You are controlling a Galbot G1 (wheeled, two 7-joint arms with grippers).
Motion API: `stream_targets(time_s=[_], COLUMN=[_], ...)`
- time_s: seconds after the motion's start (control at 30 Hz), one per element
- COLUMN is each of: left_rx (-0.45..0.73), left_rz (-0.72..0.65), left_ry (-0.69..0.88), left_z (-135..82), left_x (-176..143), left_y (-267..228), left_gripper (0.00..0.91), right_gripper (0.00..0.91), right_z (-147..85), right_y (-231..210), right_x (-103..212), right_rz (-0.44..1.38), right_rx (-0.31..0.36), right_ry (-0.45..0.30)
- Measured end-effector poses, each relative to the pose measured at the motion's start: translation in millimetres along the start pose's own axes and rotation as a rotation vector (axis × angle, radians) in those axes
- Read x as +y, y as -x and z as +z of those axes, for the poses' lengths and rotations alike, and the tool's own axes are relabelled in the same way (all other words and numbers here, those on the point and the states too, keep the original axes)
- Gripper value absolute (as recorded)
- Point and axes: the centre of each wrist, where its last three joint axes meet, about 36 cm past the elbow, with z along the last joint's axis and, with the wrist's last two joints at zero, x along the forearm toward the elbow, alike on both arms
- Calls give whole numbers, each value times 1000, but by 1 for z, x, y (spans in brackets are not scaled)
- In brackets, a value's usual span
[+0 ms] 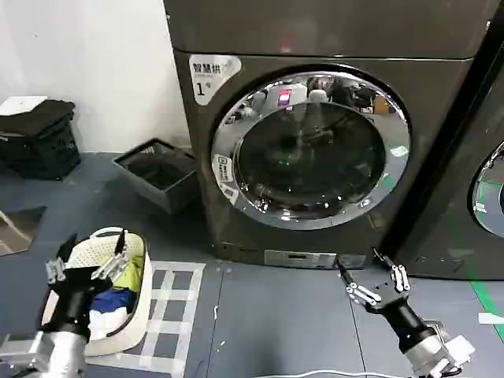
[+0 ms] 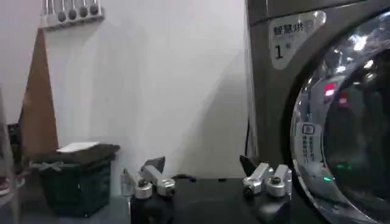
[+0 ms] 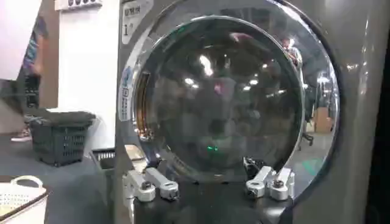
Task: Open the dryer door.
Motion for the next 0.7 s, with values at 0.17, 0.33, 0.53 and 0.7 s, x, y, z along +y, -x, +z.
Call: stream_targets(time_s=[0.17,0.33,0.53,0.7], left_rx=[4,9,13,18], left_rz=[-2,-3,-5,-8], left_ry=[4,9,13,15], left_z=[1,1,2,3], left_x=[0,0,0,0], left_y=[-1,-2,-2,-3], left_gripper=[907,907,907,907], right_gripper=[907,907,907,907], right_z=[3,6,7,4], right_y=[14,32,55,76], right_x=[-9,-19,-30,-35], right_rz=[-16,-42,-61,-86], right_rx=[-22,-33,-48,-60], right_ry=[-18,-44,-51,-60])
